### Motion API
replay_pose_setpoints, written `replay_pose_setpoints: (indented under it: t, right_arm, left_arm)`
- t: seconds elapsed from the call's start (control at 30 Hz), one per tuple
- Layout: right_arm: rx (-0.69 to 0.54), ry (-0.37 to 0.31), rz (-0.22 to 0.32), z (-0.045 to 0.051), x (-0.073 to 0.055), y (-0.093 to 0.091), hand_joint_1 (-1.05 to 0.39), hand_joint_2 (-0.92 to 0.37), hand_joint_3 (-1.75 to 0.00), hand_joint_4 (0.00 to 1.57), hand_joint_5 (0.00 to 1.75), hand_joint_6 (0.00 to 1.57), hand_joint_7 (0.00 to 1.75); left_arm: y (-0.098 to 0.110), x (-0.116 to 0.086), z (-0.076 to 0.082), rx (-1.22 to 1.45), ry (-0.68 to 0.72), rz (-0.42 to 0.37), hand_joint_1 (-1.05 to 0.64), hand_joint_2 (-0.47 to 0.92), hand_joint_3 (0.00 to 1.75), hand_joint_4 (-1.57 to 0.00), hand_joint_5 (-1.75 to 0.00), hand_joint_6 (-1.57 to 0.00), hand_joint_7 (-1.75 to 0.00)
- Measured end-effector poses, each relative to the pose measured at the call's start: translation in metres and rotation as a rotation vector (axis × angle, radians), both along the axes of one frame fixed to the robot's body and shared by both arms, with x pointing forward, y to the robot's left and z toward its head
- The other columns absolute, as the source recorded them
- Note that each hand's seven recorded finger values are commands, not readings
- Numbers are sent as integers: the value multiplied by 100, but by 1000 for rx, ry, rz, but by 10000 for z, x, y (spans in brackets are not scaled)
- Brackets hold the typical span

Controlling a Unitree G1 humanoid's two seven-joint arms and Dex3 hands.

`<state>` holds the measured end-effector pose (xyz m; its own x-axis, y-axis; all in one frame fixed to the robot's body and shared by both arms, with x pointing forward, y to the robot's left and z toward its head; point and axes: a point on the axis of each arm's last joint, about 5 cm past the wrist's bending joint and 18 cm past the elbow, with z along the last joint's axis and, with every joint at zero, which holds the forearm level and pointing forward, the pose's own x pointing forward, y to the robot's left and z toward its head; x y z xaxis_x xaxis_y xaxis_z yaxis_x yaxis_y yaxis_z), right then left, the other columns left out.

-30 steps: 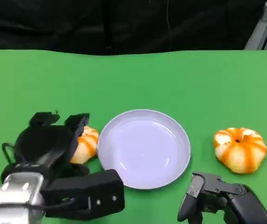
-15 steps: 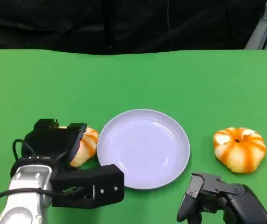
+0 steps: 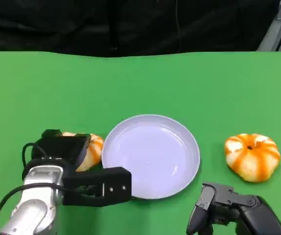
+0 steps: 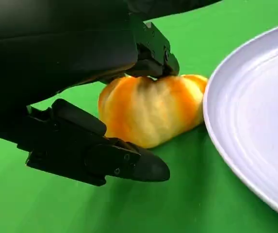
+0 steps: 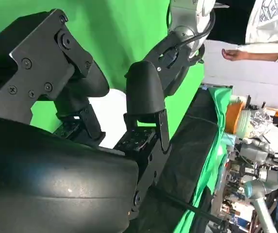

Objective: Grasp the bread from the table and place it into the plate.

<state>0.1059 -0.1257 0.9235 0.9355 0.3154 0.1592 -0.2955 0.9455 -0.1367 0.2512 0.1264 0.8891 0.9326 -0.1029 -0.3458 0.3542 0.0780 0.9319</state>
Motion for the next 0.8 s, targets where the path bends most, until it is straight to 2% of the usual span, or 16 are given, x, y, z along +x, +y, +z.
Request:
replay_pose_setpoints:
  t: [0.17, 0.77, 0.8]
  right_arm:
    - [1, 0, 1, 0, -3, 3, 10, -27, -152, 89, 167, 76, 146]
    - [3, 1, -3, -2, -8, 5, 11, -27, -152, 89, 167, 76, 146]
    - [3, 1, -3, -2, -8, 5, 11, -27, -152, 89, 167, 76, 146]
  left_arm:
    - [-10, 29, -54, 6, 19, 9, -56, 92, 9, -7, -41, -29, -1]
    - [-30, 25, -91, 0, 3, 8, -59, 92, 15, -8, -40, -29, 0]
    - [-29, 25, -92, 1, 3, 8, -52, 92, 13, -17, -42, -35, -3]
